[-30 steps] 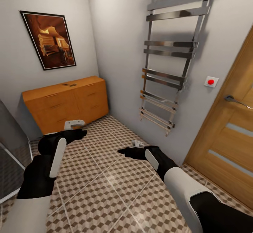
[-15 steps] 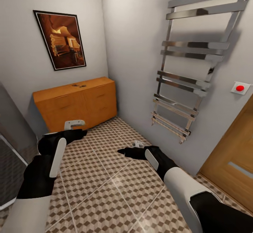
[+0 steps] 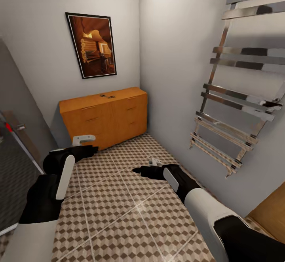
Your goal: Take the four mousetraps from the cabinet in the bathroom and place them on the bathroom floor. Make sure all four end up on the same floor surface, and ensure that at least two of them are either under or directly next to the same bathroom sink.
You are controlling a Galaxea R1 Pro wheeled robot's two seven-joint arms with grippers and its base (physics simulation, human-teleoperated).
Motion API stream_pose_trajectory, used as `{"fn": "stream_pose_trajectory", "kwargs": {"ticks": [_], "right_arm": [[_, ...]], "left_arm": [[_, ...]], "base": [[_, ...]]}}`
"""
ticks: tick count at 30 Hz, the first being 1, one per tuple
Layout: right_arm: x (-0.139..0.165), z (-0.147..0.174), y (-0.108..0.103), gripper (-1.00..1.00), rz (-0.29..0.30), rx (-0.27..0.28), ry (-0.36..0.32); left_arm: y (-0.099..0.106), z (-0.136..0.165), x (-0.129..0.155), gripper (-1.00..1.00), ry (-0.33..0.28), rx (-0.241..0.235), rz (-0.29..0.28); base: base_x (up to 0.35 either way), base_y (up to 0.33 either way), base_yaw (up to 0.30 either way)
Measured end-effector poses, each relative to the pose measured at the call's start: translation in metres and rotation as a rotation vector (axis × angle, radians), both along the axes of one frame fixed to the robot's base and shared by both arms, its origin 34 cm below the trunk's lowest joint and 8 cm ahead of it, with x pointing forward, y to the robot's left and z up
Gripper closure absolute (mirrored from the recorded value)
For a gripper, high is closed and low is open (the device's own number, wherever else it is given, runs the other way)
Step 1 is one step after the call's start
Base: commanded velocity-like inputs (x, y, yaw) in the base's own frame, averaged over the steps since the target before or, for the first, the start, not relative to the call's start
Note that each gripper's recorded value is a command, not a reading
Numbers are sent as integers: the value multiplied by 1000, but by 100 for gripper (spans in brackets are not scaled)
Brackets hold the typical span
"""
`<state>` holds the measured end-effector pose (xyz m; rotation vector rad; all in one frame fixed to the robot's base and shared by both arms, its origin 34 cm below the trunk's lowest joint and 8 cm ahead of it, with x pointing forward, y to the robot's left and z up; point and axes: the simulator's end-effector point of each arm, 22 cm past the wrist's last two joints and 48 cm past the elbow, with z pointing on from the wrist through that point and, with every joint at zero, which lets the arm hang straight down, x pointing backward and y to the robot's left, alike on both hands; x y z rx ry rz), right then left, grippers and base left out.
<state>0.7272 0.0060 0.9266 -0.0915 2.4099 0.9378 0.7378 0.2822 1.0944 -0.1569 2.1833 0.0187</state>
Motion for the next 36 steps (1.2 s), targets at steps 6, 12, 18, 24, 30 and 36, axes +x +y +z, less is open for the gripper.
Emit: {"fn": "stream_pose_trajectory", "kwargs": {"ticks": [6, 12, 18, 24, 30, 36], "right_arm": [[0, 0, 0, -100, 1, -2, 0], [0, 0, 0, -100, 2, -2, 0], [0, -1, 0, -100, 2, -3, 0], [0, 0, 0, -100, 3, -2, 0], [0, -1, 0, -100, 2, -2, 0], [0, 0, 0, -100, 2, -1, 0]], "left_arm": [[0, 0, 0, -100, 1, 0, 0], [0, 0, 0, -100, 1, 0, -1], [0, 0, 0, -100, 1, 1, -1], [-1, 0, 0, -100, 1, 1, -2], [-1, -1, 0, -100, 2, 0, -2], [-3, -1, 0, -100, 1, -1, -10]], "base": [[223, 6, 290], [224, -1, 292], [217, -49, 235], [209, -112, 107], [157, -108, 44], [68, -48, 18]]}}
